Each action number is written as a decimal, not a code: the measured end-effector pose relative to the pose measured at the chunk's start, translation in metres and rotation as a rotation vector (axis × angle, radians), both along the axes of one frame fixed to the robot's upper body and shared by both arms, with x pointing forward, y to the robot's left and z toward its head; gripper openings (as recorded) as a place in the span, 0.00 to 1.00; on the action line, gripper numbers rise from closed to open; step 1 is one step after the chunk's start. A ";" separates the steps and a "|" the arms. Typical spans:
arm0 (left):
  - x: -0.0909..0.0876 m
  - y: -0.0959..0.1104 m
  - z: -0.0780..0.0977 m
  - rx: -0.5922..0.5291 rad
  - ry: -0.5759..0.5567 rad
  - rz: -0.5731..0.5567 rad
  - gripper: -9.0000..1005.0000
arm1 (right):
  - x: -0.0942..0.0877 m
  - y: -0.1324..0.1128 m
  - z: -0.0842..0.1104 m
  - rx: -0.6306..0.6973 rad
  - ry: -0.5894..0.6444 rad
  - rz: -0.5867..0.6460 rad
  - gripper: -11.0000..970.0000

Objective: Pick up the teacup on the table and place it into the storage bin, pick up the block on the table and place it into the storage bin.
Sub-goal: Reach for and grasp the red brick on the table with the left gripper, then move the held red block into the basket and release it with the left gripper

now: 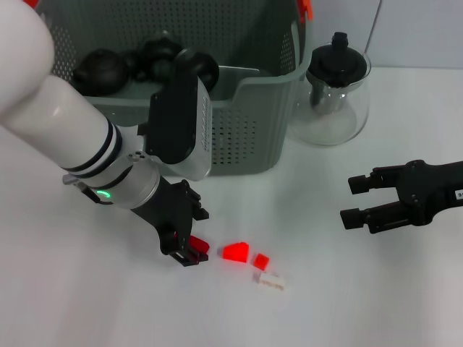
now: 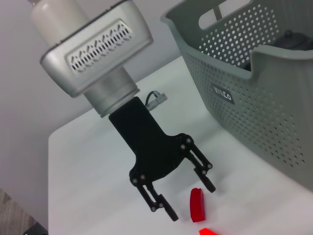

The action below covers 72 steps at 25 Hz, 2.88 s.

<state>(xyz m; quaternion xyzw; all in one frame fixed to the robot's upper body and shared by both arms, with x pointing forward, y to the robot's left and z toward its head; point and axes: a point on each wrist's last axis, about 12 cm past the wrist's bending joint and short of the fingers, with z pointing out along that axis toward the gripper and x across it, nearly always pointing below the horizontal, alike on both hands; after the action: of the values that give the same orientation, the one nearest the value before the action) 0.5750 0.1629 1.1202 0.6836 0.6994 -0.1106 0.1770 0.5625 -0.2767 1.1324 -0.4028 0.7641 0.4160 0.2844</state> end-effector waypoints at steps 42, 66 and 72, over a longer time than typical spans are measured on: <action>-0.016 0.047 0.088 -0.488 0.152 0.289 0.21 | 0.000 -0.005 0.002 -0.004 -0.013 -0.006 0.95; 0.087 0.064 0.104 -0.495 -0.059 0.797 0.27 | 0.001 -0.004 0.003 -0.009 -0.010 -0.001 0.95; 0.087 0.063 0.102 -0.493 -0.062 0.802 0.29 | 0.001 -0.004 0.003 -0.007 -0.011 -0.001 0.95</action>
<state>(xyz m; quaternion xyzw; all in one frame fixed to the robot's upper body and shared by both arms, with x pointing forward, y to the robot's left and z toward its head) 0.6620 0.2263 1.2224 0.3003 0.8555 -0.1759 0.3833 0.5634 -0.2811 1.1349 -0.4058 0.7640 0.4111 0.2873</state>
